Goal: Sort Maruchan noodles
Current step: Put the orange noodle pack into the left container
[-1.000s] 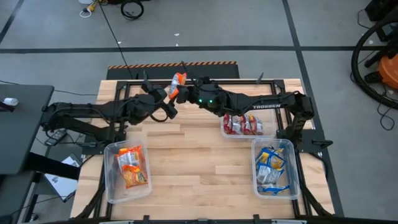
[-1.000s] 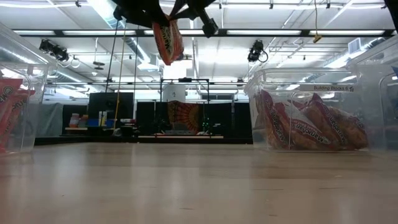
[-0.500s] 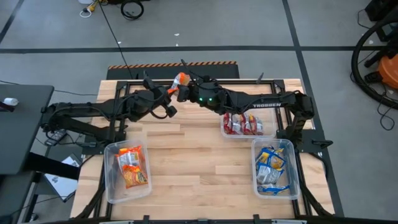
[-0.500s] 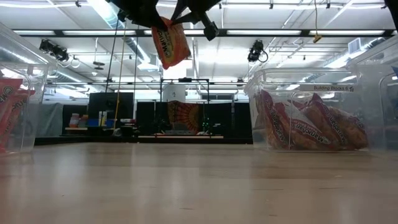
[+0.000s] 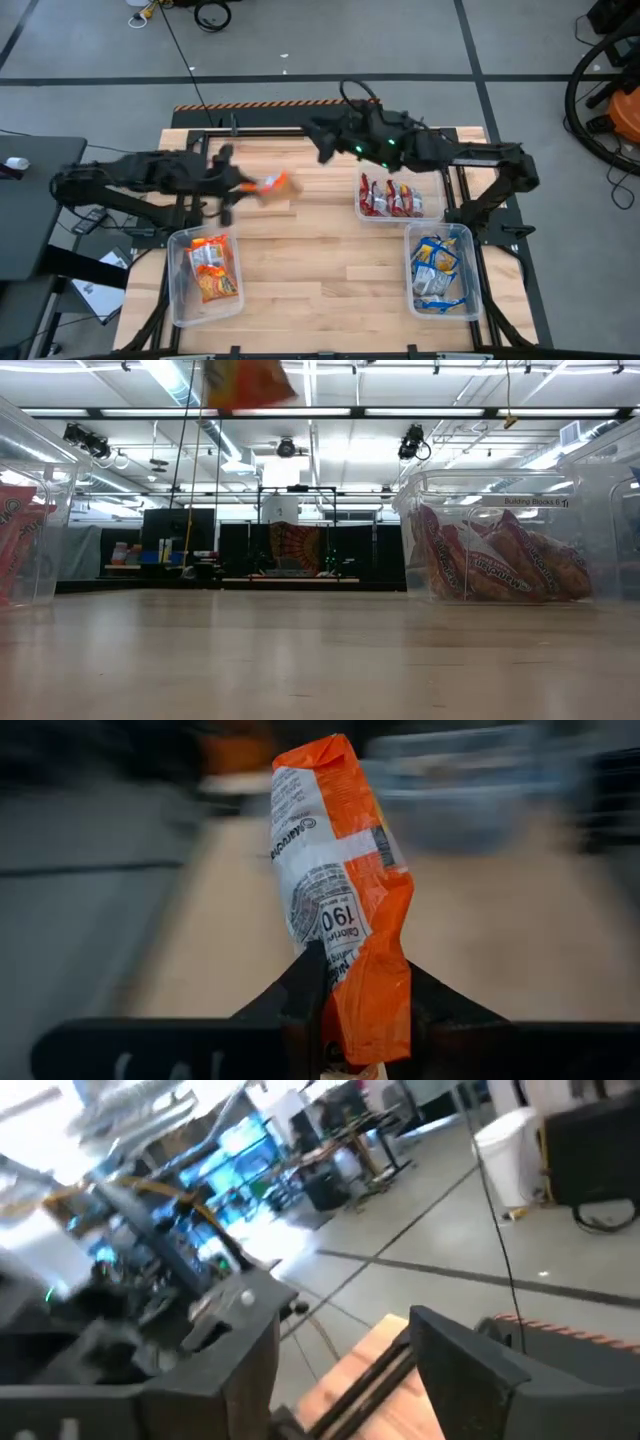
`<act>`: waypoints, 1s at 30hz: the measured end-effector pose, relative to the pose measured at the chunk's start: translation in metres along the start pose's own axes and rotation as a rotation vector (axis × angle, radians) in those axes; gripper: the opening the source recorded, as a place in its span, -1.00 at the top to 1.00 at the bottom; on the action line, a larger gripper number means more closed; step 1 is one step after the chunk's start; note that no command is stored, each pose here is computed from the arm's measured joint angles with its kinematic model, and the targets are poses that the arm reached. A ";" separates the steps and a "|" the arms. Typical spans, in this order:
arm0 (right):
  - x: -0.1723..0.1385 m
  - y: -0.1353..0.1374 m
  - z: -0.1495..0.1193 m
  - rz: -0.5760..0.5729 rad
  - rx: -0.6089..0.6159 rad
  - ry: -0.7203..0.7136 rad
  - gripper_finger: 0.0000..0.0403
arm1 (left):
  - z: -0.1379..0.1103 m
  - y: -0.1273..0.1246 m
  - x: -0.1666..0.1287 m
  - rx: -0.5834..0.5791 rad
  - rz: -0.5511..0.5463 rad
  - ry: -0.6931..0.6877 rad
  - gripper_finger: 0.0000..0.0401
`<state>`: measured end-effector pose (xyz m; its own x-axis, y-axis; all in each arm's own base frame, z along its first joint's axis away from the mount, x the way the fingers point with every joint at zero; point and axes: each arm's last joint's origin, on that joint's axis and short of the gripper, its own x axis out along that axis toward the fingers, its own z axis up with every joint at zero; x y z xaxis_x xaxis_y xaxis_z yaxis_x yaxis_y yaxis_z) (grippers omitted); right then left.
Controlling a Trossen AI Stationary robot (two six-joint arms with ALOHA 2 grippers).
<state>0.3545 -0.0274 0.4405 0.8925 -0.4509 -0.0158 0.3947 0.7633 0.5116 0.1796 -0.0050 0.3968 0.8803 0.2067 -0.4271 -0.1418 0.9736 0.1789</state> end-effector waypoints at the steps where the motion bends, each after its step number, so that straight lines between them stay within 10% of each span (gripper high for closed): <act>1: -0.007 0.004 0.002 0.012 -0.023 0.010 -0.17 | 0.002 -0.003 -0.011 -0.031 -0.095 0.011 0.65; 10: -0.043 0.029 -0.014 -0.010 -0.121 0.106 -0.16 | -0.015 -0.044 -0.069 -0.270 -0.578 0.328 0.66; 20: -0.052 0.069 -0.071 -0.027 -0.088 0.145 -0.16 | -0.039 -0.100 -0.107 -0.211 -0.572 0.394 0.66; 30: -0.064 0.110 -0.119 0.037 0.030 0.103 -0.16 | -0.117 -0.141 -0.107 -0.184 -0.502 0.402 0.66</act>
<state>0.3670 0.1401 0.3953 0.9246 -0.3717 -0.0834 0.3556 0.7636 0.5389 0.0523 -0.1531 0.3135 0.6270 -0.2907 -0.7228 0.1346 0.9542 -0.2670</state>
